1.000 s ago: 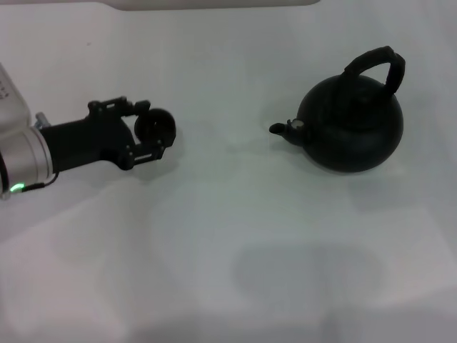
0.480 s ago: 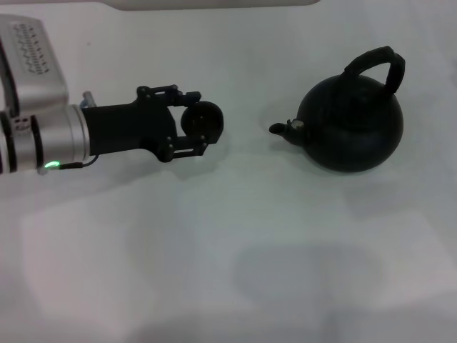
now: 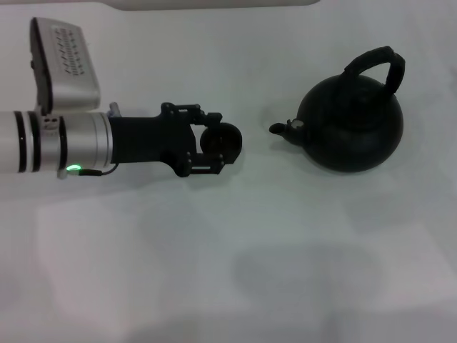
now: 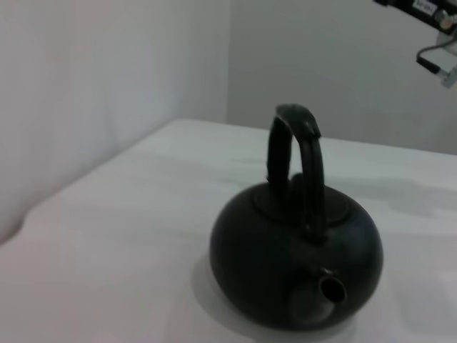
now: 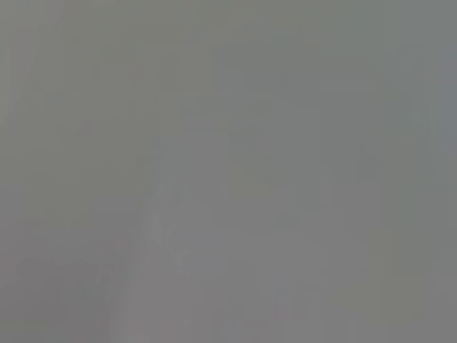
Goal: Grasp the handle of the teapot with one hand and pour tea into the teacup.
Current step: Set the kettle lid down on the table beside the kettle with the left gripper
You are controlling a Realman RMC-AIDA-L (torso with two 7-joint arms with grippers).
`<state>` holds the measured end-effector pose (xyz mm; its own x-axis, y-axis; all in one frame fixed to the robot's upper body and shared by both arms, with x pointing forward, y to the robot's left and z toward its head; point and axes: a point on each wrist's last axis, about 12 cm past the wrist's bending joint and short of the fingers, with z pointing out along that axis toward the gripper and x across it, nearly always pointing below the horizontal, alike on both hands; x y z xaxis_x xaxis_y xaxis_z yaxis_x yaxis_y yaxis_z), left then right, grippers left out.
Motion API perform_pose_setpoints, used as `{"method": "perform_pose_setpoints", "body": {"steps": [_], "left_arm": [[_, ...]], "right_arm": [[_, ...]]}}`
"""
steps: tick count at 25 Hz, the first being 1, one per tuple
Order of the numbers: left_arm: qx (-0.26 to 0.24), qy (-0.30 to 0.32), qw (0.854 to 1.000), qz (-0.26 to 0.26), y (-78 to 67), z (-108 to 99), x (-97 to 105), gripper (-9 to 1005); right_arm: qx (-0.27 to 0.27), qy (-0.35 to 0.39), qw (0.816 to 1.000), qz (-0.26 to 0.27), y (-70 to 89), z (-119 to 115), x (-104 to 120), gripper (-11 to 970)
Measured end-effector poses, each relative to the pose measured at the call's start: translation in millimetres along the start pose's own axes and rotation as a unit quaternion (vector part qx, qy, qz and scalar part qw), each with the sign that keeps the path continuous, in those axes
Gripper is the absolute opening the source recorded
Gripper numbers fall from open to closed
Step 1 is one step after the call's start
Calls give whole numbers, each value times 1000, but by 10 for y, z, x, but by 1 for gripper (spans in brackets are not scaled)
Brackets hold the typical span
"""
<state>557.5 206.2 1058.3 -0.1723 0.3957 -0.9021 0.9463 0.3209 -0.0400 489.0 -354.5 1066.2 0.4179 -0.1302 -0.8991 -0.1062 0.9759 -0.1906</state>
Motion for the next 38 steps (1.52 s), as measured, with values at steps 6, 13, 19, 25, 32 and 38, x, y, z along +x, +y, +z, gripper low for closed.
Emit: {"method": "perform_pose_setpoints", "body": {"steps": [6, 13, 19, 25, 32, 38], "left_arm": [[11, 13, 1000, -8, 5, 95, 15, 687], [15, 23, 1000, -12, 7, 134, 33, 687], [20, 29, 999, -22, -27, 158, 73, 688], [3, 47, 998, -31, -18, 163, 162, 688], [-4, 60, 998, -29, -22, 175, 226, 688], [-8, 61, 998, -25, -32, 184, 244, 688]], "right_arm": [[-6, -8, 1000, 2, 19, -28, -19, 838], [-10, -5, 1000, 3, 23, -47, -17, 839], [-8, -2, 1000, 3, 17, -86, -14, 840], [-7, -7, 1000, 8, 30, -149, -31, 840], [-9, -11, 1000, 10, 42, -158, -39, 839], [-16, -14, 1000, 13, 67, -127, -42, 839]]}}
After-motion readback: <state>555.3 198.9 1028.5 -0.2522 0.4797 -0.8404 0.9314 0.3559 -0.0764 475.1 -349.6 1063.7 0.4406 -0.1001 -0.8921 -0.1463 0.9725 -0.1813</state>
